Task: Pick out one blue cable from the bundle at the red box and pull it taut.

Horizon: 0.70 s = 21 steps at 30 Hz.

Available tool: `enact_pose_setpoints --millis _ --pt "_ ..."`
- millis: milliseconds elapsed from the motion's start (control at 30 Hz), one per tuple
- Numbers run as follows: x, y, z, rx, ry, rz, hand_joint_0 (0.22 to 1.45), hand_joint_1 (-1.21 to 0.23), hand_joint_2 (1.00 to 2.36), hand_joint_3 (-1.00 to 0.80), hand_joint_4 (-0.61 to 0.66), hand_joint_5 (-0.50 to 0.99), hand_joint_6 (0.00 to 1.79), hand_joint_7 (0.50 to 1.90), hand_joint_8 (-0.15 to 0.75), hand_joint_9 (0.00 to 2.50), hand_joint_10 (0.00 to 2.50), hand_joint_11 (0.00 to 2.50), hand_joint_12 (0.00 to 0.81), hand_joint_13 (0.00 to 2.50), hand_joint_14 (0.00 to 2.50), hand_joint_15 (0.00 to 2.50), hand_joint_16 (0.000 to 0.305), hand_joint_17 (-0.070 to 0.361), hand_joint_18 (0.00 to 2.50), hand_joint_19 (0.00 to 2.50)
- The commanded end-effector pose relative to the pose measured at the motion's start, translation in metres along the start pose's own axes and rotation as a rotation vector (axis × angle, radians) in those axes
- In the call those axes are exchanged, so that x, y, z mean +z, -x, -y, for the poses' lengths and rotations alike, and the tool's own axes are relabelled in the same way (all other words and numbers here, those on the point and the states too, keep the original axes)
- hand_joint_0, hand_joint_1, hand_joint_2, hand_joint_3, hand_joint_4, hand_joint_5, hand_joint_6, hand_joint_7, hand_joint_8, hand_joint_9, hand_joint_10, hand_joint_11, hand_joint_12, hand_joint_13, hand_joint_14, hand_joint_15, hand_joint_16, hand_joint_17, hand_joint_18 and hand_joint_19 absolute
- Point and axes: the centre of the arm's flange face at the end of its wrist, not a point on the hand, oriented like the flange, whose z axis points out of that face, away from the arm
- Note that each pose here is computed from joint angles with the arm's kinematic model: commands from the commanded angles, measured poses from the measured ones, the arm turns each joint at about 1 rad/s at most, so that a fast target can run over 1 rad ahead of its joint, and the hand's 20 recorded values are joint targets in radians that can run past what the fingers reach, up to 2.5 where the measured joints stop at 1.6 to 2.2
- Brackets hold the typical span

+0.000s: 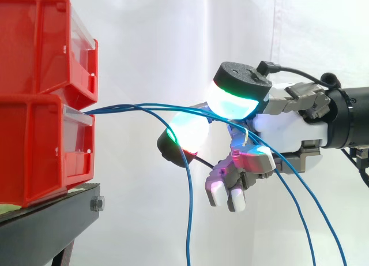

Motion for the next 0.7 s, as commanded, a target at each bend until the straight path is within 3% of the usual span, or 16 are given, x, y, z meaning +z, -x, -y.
enact_pose_setpoints --millis 0,233,500,667 --pt "0.0000 0.0000 -0.0001 0.000 0.000 0.000 0.56 -0.60 1.00 -0.48 -0.01 -0.08 0.88 0.72 0.275 1.37 0.02 0.75 0.296 0.91 0.02 0.42 0.043 0.097 0.83 0.64" --pt "-0.0002 -0.0003 0.0006 0.000 -0.001 -0.001 0.58 -0.46 1.00 -0.47 -0.03 -0.08 0.87 0.74 0.272 1.38 0.02 0.75 0.290 0.89 0.02 0.42 0.042 0.095 0.81 0.67" --pt "0.0000 0.0000 -0.0001 0.000 0.000 0.000 0.58 -0.59 1.02 -0.24 -0.04 -0.06 0.90 0.77 0.290 1.43 0.03 0.76 0.301 0.94 0.02 0.42 0.043 0.096 0.85 0.65" --pt "0.0002 0.0000 -0.0002 0.000 0.002 0.000 0.58 -0.63 1.02 -0.19 -0.05 -0.06 0.90 0.78 0.294 1.45 0.03 0.77 0.307 0.96 0.02 0.43 0.044 0.098 0.86 0.64"
